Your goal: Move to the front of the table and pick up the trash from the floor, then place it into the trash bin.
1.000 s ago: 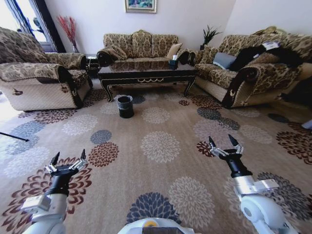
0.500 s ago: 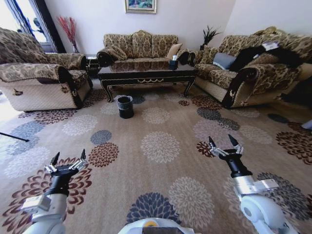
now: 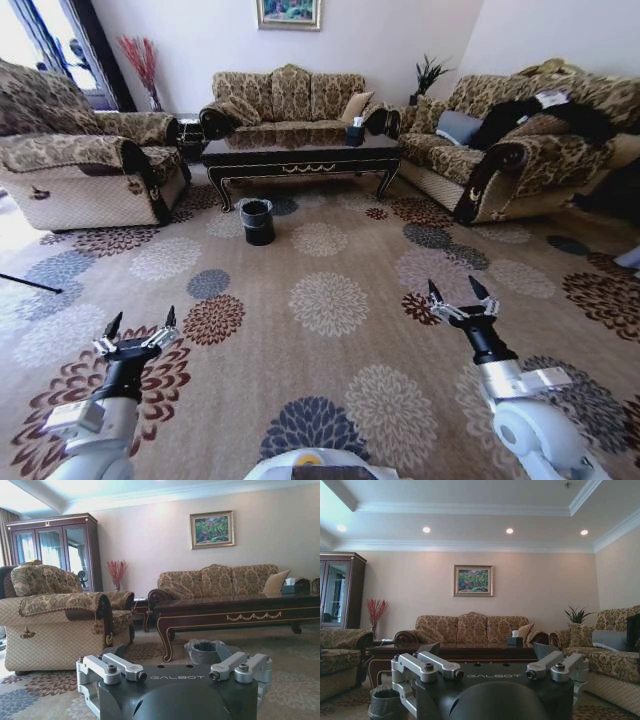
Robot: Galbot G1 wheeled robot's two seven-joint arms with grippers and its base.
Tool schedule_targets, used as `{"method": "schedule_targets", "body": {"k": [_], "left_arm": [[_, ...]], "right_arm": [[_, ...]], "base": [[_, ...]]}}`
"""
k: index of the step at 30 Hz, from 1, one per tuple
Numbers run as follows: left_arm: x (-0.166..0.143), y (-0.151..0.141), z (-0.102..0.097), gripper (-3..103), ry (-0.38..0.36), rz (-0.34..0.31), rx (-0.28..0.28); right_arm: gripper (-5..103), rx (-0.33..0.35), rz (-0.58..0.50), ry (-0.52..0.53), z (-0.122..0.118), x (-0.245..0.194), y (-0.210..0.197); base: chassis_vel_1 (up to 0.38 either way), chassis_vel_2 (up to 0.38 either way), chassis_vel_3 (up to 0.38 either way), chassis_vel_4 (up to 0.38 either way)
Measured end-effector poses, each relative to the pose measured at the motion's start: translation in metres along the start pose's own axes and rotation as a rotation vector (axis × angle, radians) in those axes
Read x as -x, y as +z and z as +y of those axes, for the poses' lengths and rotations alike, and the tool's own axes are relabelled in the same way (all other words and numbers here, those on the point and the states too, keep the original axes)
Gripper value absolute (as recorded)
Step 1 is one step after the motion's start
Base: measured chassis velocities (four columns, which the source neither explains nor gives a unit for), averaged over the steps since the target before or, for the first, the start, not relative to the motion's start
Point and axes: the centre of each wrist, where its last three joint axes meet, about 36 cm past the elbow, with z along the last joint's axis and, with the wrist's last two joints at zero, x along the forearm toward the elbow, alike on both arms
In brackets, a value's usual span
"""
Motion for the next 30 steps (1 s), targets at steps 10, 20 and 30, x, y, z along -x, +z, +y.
{"method": "schedule_targets", "body": {"k": [10,20,30], "left_arm": [[0.0,0.0,0.0,100,0.001,0.0,0.001],[0.0,0.0,0.0,100,0.001,0.0,0.001],[0.0,0.0,0.0,100,0.001,0.0,0.001]], "right_arm": [[100,0.0,0.0,0.0,0.0,0.0,0.0],[100,0.0,0.0,0.0,0.0,0.0,0.0],[100,0.0,0.0,0.0,0.0,0.0,0.0]], "base": [[0.0,0.0,0.0,0.0],[0.0,0.0,0.0,0.0],[0.0,0.0,0.0,0.0]]}}
